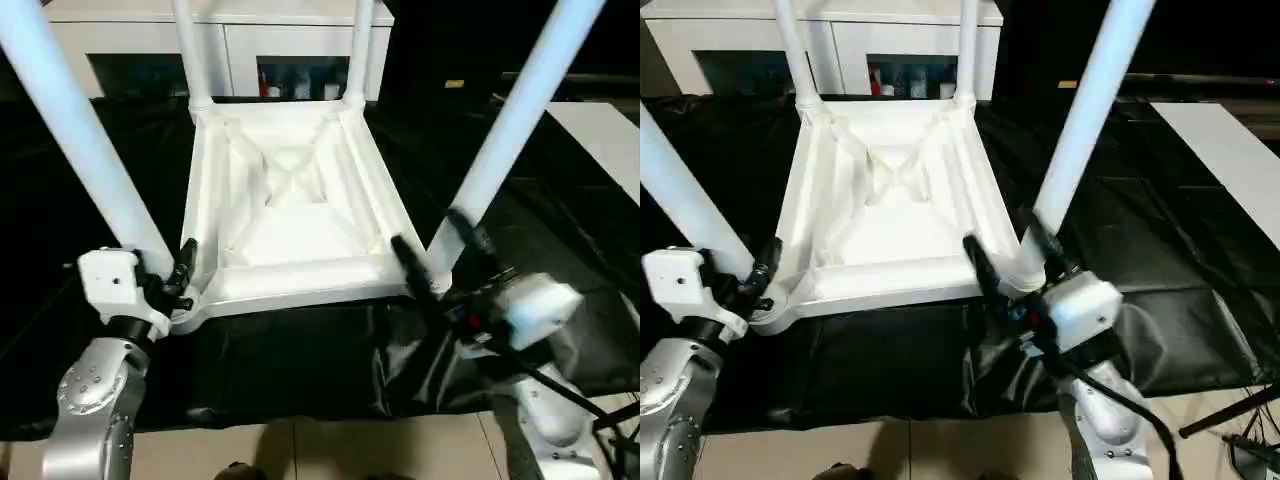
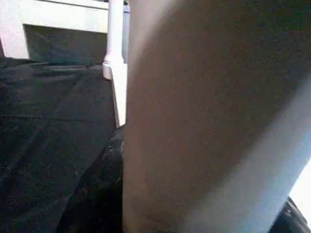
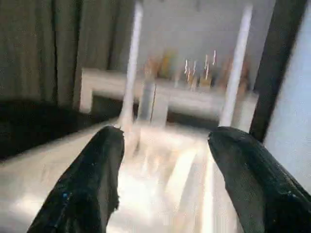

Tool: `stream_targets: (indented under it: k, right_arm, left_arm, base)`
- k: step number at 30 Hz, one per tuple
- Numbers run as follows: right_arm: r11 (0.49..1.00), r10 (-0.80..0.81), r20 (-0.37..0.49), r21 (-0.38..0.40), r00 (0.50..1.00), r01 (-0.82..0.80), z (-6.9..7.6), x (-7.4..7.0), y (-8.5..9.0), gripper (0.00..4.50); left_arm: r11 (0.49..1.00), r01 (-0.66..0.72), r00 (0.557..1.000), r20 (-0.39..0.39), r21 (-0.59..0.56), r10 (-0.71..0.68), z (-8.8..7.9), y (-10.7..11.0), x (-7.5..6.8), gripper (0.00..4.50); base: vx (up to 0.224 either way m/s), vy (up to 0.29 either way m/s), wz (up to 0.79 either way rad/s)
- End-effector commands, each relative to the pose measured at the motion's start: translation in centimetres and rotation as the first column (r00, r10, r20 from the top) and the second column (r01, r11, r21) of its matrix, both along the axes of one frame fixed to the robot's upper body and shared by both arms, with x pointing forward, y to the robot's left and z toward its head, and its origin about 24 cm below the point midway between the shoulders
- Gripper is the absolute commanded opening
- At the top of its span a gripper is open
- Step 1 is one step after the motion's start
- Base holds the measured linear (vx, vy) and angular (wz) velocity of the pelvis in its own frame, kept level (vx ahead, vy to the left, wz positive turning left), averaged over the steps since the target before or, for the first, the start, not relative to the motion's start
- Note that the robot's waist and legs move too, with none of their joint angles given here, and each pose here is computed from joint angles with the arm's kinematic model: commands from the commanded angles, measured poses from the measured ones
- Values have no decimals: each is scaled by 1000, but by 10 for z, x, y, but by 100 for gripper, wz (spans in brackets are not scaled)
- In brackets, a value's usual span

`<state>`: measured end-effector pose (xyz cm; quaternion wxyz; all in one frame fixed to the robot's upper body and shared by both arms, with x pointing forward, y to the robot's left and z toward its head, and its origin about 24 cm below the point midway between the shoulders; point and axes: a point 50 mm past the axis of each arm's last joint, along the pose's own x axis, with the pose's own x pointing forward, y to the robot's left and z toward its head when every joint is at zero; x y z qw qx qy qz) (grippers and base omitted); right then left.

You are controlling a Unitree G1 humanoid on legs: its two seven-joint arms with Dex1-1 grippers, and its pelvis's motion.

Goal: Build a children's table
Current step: Flip table

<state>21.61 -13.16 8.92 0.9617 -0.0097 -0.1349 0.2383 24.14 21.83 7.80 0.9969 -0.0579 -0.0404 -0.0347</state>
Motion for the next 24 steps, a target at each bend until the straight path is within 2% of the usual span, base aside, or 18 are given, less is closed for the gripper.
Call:
stream_targets:
  k: [1, 3, 6, 8, 9, 11, 12, 13, 15, 17, 18, 20, 22, 24]
  right_arm:
    - [999, 26, -86, 28, 996, -24, -8, 4, 1, 313]
    - [996, 82, -213, 52, 974, -73, -23, 9, 6, 313]
    - [992, 126, -264, 38, 956, -120, -32, 10, 8, 313]
    - [990, 141, -265, 39, 954, -136, -33, 10, 8, 313]
    - [985, 172, -326, 70, 930, -157, -39, 11, 8, 331]
    - [985, 171, -334, 75, 927, -155, -39, 12, 8, 341]
    - [981, 183, -377, 123, 908, -147, -41, 14, 8, 349]
    - [978, 195, -387, 147, 901, -148, -41, 15, 9, 358]
    - [954, 245, -399, 260, 884, -147, -36, 19, 14, 371]
    - [950, 250, -398, 277, 882, -145, -35, 20, 15, 387]
    - [922, 277, -417, 368, 865, -118, -34, 25, 18, 403]
    - [914, 284, -434, 392, 855, -105, -35, 27, 19, 412]
    - [870, 303, -444, 491, 843, -55, -33, 35, 22, 430]
    - [839, 314, -435, 544, 844, -32, -30, 38, 23, 444]
  left_arm:
    - [979, 62, 994, 100, -197, -42, 15, -11, 2, 197]
    - [958, 98, 992, 107, -268, -71, 13, -17, -1, 197]
    - [942, 110, 992, 100, -317, -82, 9, -21, -4, 197]
    - [936, 112, 992, 98, -333, -84, 8, -22, -5, 197]
    - [936, 125, 991, 89, -328, -101, 6, -25, -8, 197]
    - [936, 126, 991, 89, -330, -102, 6, -25, -8, 197]
    - [932, 135, 990, 88, -336, -111, 6, -28, -9, 197]
    - [931, 137, 990, 87, -338, -114, 6, -29, -9, 197]
    - [924, 148, 988, 91, -352, -123, 8, -32, -8, 197]
    - [923, 149, 988, 92, -355, -124, 8, -33, -8, 197]
    - [921, 144, 989, 91, -362, -119, 8, -33, -7, 197]
    - [920, 142, 989, 90, -365, -117, 7, -33, -7, 197]
    - [923, 133, 990, 86, -361, -109, 7, -31, -8, 197]
    - [924, 127, 991, 85, -361, -104, 7, -30, -9, 197]
  base:
    - [0, 0, 0]
    - [0, 0, 0]
    - [0, 0, 0]
    - [0, 0, 0]
    - [0, 0, 0]
    - [0, 0, 0]
    - [0, 0, 0]
    - [0, 0, 0]
    - [0, 0, 0]
    - [0, 0, 0]
    - [0, 0, 0]
    - [0, 0, 0]
    - [0, 0, 0]
    - [0, 0, 0]
